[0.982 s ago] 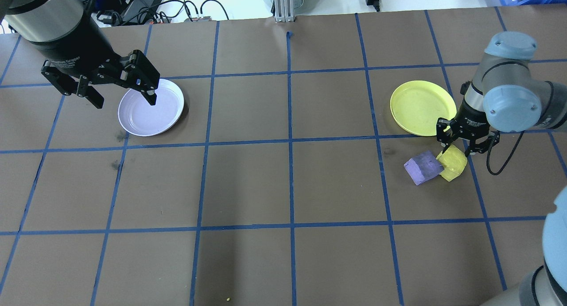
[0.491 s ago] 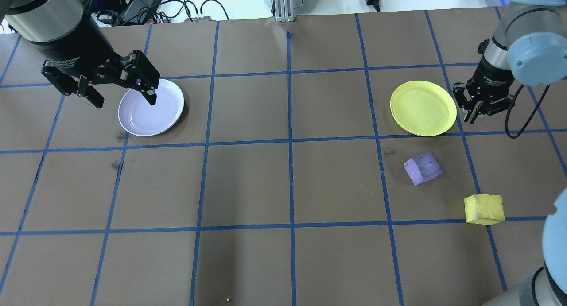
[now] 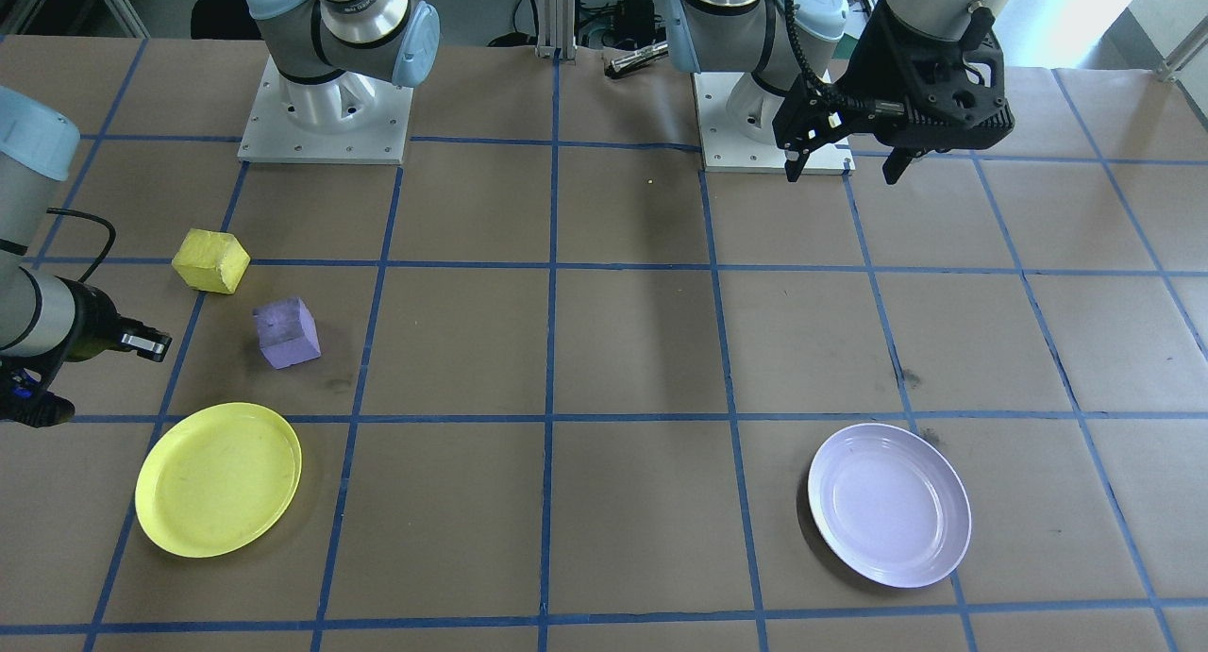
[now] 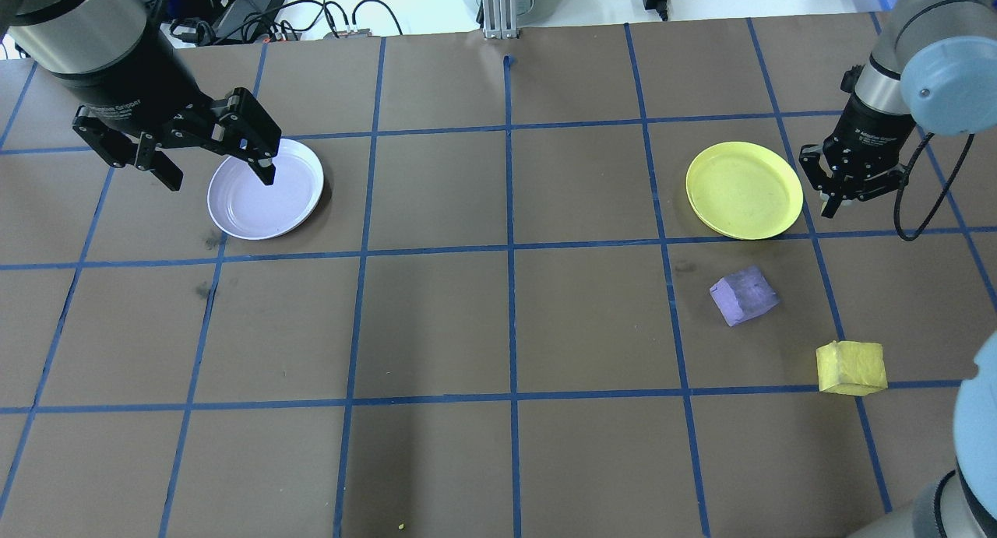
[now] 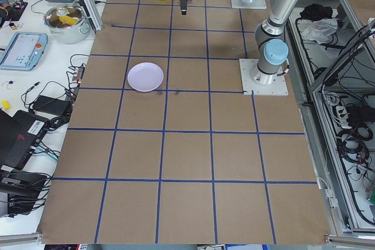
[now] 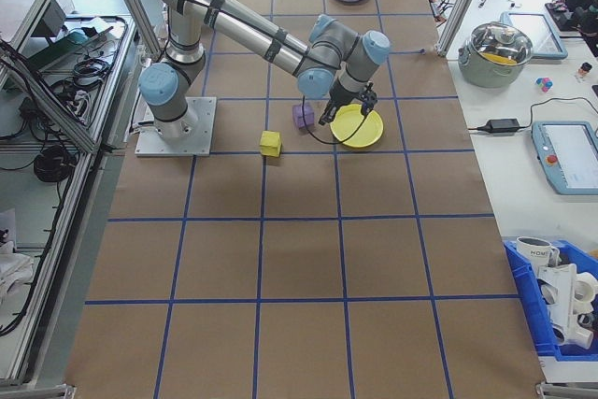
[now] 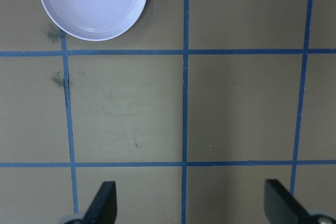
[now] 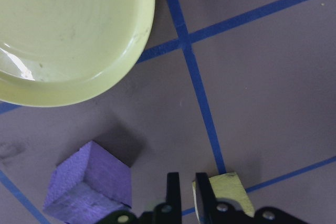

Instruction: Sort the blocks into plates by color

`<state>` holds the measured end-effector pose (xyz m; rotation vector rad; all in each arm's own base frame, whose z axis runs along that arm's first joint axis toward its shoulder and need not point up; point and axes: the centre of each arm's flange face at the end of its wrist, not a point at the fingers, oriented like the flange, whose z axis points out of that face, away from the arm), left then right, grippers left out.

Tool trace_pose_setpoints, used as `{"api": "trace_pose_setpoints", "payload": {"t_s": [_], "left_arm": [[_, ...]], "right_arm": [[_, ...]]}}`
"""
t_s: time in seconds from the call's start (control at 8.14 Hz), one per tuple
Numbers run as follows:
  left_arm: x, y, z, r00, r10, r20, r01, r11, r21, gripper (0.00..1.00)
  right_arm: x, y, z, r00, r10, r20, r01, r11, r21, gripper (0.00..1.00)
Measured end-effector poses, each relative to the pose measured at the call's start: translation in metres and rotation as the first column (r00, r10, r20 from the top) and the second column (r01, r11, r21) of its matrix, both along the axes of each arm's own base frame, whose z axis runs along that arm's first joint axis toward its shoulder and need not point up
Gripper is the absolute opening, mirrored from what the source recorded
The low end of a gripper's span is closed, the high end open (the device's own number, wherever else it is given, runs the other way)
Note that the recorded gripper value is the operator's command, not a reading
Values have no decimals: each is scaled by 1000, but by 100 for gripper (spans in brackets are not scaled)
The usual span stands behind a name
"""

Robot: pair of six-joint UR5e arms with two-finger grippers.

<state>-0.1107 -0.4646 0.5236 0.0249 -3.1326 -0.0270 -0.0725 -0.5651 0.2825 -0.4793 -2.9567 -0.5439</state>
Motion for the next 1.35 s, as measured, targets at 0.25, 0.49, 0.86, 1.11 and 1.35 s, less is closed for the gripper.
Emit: {"api": "trace_pose_setpoints", "payload": {"t_s": [0.25, 0.49, 0.86, 1.11, 1.35], "left_arm": [[0, 0, 1, 1000, 0, -1, 0, 1000, -1, 100], [1, 0, 0, 1000, 0, -1, 0, 1000, 0, 100], [0, 0, 0, 1000, 0, -1, 0, 1000, -1, 100], [0, 0, 0, 1000, 0, -2, 0, 1000, -1, 100], [0, 0, 0, 1000, 0, -2, 0, 1000, -1, 100]], "right_arm": [[-7, 12, -7, 990, 139, -8, -137, 986, 96, 98], [-2, 35, -33, 982, 187, 39, -191, 963, 188, 97], [7, 67, -69, 972, 211, 104, -232, 933, 275, 96], [-10, 79, -79, 971, 208, 115, -234, 921, 313, 94], [-26, 98, -95, 976, 169, 138, -208, 912, 355, 96]]}}
